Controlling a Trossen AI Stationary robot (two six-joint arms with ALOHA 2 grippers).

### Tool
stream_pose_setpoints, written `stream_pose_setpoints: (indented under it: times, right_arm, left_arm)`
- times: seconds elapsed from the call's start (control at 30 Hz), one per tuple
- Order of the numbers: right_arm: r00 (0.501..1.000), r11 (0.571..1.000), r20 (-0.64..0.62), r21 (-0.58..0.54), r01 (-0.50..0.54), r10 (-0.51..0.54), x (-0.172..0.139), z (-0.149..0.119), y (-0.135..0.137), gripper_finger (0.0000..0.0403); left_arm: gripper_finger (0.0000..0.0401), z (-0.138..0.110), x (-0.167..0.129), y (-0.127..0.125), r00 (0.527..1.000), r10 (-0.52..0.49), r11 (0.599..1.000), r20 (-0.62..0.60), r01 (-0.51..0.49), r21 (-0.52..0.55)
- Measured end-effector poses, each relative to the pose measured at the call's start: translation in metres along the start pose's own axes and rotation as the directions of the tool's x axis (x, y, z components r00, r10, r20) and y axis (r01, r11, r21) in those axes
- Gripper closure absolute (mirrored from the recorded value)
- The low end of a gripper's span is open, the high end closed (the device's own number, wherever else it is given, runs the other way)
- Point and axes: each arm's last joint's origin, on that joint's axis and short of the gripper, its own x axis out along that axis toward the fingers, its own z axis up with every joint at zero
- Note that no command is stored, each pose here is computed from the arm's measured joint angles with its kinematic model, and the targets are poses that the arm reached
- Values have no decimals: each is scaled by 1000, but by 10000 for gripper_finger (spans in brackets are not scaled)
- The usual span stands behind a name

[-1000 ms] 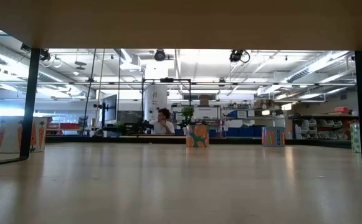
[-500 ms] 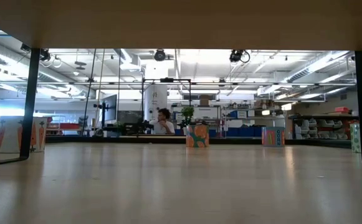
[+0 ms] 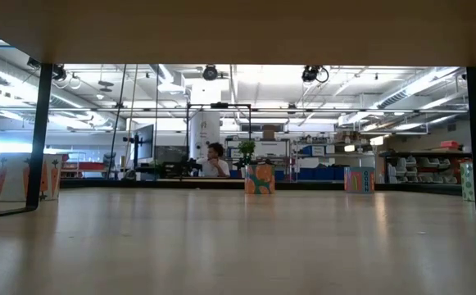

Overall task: Pick and place cans onto a shelf
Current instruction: Put the top large canned corn on the shelf

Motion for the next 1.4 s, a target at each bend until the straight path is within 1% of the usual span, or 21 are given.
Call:
stream_pose_setpoints:
  times: [0.2, 0.27, 0.37, 0.43, 0.57, 0.63, 0.73, 0.83, 0.93, 1.13, 1.27, 1.4]
  right_arm:
    - [997, 998, 50, 17, -58, 57, -2, 6, 3, 37]
    - [994, 996, 69, 22, -82, 80, -10, 9, 2, 37]
    - [992, 995, 90, 15, -94, 92, -33, 10, -6, 37]
    - [995, 997, 64, -3, -78, 78, -45, 7, -12, 37]
    - [999, 999, -41, -42, -25, 23, -50, -5, -18, 37]
    - [996, 998, -83, -59, -14, 9, -48, -10, -15, 37]
    - [992, 997, -124, -76, -11, 1, -32, -15, -7, 37]
    - [988, 998, -152, -60, 9, -18, -14, -18, -1, 37]
    - [988, 999, -148, -35, 40, -44, -7, -19, 1, 37]
    - [989, 996, -111, -22, 92, -94, -5, -16, -2, 37]
    - [989, 996, -113, -19, 90, -92, -4, -15, -5, 37]
    - [989, 998, -135, -34, 49, -53, -7, -16, -3, 37]
  left_arm:
    - [37, 0, 0, 0, 1000, 0, 1000, 0, 0, 0]
    - [37, 0, 0, 0, 1000, 0, 1000, 0, 0, 0]
    - [37, 0, 0, 0, 1000, 0, 1000, 0, 0, 0]
    - [37, 0, 0, 0, 1000, 0, 1000, 0, 0, 0]
    - [37, 0, 0, 0, 1000, 0, 1000, 0, 0, 0]
    - [37, 0, 0, 0, 1000, 0, 1000, 0, 0, 0]
    - [37, 0, 0, 0, 1000, -1, 1000, 0, 1, 0]
    - [37, 0, 0, 0, 1000, 0, 1000, 0, 0, 0]
    - [37, 0, 0, 0, 1000, 0, 1000, 0, 0, 0]
    - [37, 0, 0, 0, 1000, -1, 1000, 0, 1, 0]
    - [37, 0, 0, 0, 1000, 0, 1000, 0, 0, 0]
    - [37, 0, 0, 0, 1000, 0, 1000, 0, 0, 0]
